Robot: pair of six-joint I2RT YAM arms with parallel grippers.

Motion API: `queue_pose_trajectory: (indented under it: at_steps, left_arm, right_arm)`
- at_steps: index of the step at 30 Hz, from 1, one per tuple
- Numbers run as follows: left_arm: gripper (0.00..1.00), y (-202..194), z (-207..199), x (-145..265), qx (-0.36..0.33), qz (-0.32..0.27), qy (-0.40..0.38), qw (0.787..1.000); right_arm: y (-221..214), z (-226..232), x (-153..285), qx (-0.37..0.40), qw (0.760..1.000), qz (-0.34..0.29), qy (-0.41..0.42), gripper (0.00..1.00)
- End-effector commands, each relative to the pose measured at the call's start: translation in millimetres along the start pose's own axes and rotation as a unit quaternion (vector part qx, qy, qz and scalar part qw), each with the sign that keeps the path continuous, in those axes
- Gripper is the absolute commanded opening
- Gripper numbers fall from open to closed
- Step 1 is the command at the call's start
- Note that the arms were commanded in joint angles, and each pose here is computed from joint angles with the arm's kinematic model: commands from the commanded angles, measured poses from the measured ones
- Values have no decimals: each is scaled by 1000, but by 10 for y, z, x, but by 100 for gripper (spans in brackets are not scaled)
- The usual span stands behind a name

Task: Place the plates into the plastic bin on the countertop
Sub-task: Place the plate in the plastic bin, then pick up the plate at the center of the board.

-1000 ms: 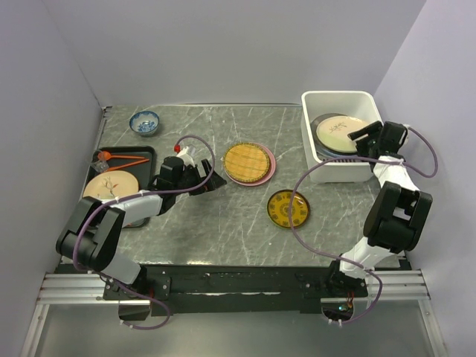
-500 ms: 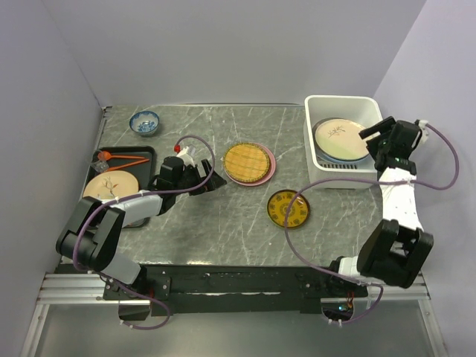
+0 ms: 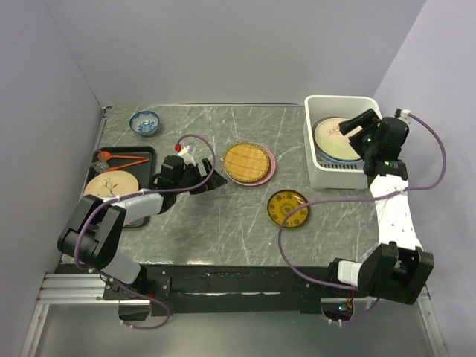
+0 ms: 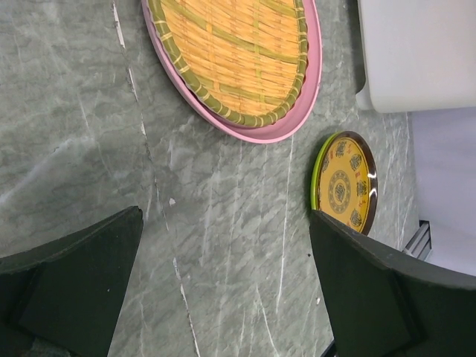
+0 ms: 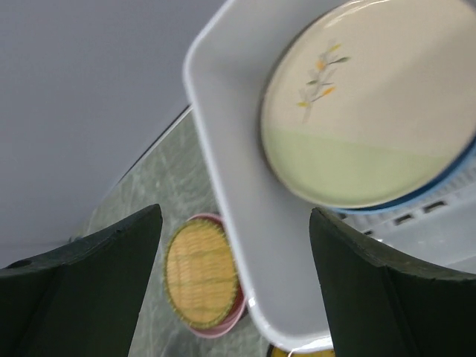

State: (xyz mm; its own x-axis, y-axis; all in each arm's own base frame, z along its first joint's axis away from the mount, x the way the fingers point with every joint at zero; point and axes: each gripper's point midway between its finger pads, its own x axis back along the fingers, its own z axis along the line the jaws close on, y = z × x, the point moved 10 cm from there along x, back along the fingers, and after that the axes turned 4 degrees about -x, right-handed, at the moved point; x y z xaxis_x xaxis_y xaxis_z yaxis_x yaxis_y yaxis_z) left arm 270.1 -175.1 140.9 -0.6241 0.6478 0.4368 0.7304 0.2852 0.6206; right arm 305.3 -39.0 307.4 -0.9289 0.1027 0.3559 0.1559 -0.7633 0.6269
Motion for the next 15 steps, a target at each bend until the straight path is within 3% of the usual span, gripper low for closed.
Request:
queue_pose_trajectory:
  at_steps: [1,10,13,14,15]
  left_arm:
    - [99,110,-94,-63,-7,-11,-22,1000]
    - [95,163,-10,-284,0,-4,-2,1000]
    - [86,196,43,-401,7,-2,20,1000]
    - [75,206,57,-432,9,0,27,1000]
    - [71,268,37,-477,6,-4,26,1000]
  right_arm:
    - [-144,272,228,29,997,11,66,86]
    - [-550,292,544,38,990,55,127,83]
    - [-646,276,632,42,988,63,138,83]
    - [-709,267,643,44,986,73,140,82]
    - [-723,271,670,46,986,74,144,82]
